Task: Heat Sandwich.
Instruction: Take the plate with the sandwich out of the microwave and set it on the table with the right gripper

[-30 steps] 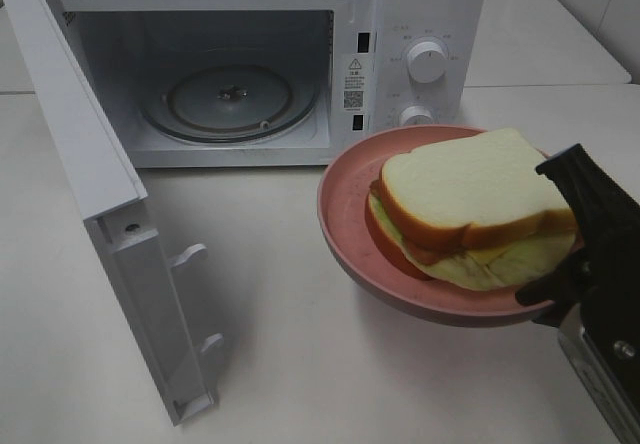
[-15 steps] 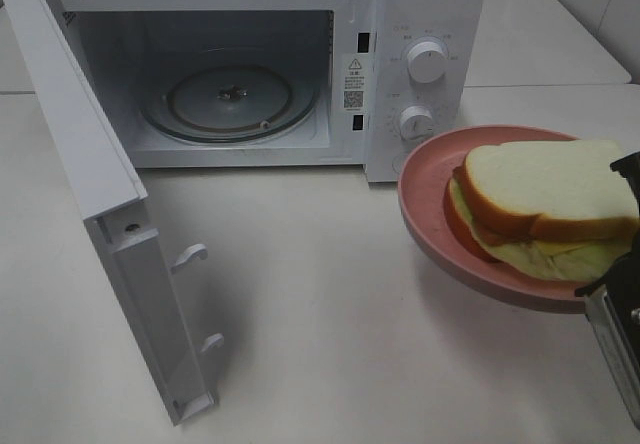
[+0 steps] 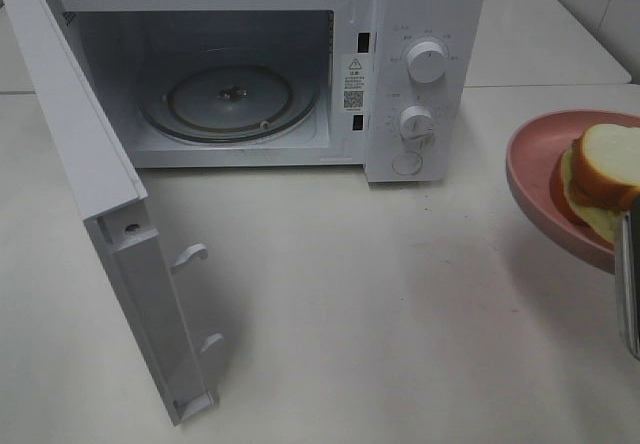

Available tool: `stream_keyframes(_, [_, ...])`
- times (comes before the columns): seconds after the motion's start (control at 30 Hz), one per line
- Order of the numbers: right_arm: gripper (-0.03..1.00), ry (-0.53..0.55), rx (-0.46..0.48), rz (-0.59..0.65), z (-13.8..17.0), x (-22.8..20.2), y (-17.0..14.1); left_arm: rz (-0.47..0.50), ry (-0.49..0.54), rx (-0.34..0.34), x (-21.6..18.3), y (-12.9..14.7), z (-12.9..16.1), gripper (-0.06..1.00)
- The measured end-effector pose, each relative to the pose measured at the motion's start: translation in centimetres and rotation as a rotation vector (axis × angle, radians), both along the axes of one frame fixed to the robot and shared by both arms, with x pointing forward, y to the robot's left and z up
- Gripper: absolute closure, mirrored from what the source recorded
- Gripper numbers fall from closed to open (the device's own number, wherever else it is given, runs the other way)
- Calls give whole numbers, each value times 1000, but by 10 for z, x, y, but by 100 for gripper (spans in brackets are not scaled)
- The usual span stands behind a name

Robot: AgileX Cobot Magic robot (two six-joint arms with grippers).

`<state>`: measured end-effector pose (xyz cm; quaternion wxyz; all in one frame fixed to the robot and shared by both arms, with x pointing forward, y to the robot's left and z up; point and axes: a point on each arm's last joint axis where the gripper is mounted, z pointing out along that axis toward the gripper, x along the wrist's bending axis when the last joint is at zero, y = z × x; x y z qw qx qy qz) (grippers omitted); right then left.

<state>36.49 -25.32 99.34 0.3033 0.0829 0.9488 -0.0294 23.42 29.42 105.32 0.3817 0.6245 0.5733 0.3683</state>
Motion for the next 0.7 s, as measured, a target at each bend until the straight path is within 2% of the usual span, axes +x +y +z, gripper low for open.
stream_keyframes(0.03, [86,0,0,0,0,0,0,0,0,0,0,0,0,-4])
stream_keyframes(0.17, [86,-5,14,-170,0,-2,-8,0,0,0,0,0,0,-4])
stream_keyframes(0.27, [86,-15,12,-227,1,-2,-11,0,0,0,0,0,0,-4])
stream_keyframes(0.47, [86,-76,42,-416,3,-2,-18,0,0,0,0,0,0,-4])
stream_keyframes(0.7, [86,-102,65,-539,1,4,-17,0,0,0,0,0,0,-4])
